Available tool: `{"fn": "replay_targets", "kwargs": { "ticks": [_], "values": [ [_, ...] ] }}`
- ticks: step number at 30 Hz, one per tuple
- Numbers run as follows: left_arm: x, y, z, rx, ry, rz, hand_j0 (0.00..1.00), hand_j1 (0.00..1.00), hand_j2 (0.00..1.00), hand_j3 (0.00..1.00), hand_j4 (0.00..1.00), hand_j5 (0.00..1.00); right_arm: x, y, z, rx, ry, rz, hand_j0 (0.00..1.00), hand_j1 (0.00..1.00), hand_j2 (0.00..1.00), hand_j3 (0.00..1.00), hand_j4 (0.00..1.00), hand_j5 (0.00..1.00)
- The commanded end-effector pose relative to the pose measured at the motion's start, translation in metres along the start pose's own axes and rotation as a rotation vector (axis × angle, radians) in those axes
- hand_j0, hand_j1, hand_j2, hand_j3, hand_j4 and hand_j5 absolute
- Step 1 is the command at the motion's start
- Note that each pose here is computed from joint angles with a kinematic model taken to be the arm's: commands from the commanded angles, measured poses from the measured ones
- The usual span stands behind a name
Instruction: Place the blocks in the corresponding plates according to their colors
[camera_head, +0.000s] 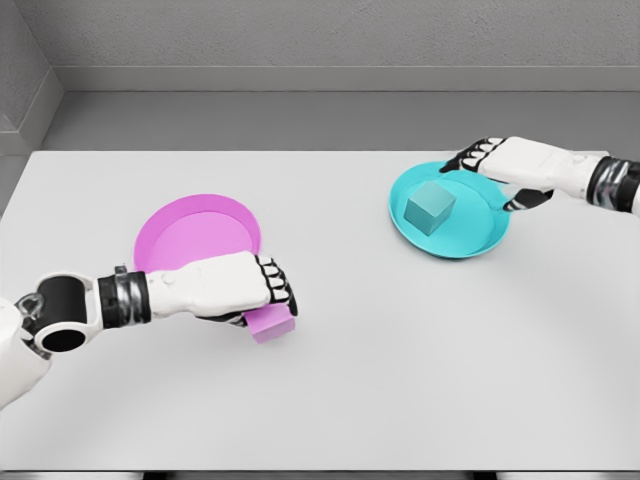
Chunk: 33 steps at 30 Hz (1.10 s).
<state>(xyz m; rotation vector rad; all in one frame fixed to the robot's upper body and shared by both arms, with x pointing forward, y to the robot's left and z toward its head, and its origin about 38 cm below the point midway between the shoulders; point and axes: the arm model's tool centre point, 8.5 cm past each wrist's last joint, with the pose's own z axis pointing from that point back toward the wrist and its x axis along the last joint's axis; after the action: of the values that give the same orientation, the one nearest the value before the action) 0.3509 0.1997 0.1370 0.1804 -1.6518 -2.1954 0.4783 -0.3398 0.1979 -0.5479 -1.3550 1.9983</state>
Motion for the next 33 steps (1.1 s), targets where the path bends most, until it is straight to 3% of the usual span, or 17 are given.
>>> {"fn": "replay_targets", "kwargs": {
  "ticks": [1,3,8,13,33],
  "values": [
    [-0.003,0.004,0.008,0.009,0.012,0.0,0.59,0.59,0.59,0.59,0.59,0.59,-0.012,-0.013,0.024,-0.032,0.035,-0.001,1.0,1.0,1.0,1.0,1.0,1.0],
    [-0.005,0.004,0.015,0.022,0.034,0.008,0.59,0.59,0.59,0.59,0.59,0.59,-0.018,-0.008,0.039,-0.034,0.05,-0.038,1.0,1.0,1.0,1.0,1.0,1.0],
    [-0.017,0.013,0.031,0.042,0.083,0.0,0.59,0.59,0.59,0.59,0.59,0.59,-0.026,-0.003,0.053,-0.021,0.077,-0.05,1.0,1.0,1.0,1.0,1.0,1.0],
    [-0.028,0.018,0.04,0.064,0.124,0.002,0.59,0.59,0.59,0.59,0.59,0.59,-0.025,-0.001,0.053,-0.019,0.076,-0.052,1.0,1.0,1.0,1.0,1.0,1.0],
    [-0.072,0.011,0.069,0.072,0.268,0.066,0.59,0.59,0.59,0.59,0.59,0.59,-0.027,0.002,0.054,-0.011,0.082,-0.057,1.0,1.0,1.0,1.0,1.0,1.0]
  ]
}}
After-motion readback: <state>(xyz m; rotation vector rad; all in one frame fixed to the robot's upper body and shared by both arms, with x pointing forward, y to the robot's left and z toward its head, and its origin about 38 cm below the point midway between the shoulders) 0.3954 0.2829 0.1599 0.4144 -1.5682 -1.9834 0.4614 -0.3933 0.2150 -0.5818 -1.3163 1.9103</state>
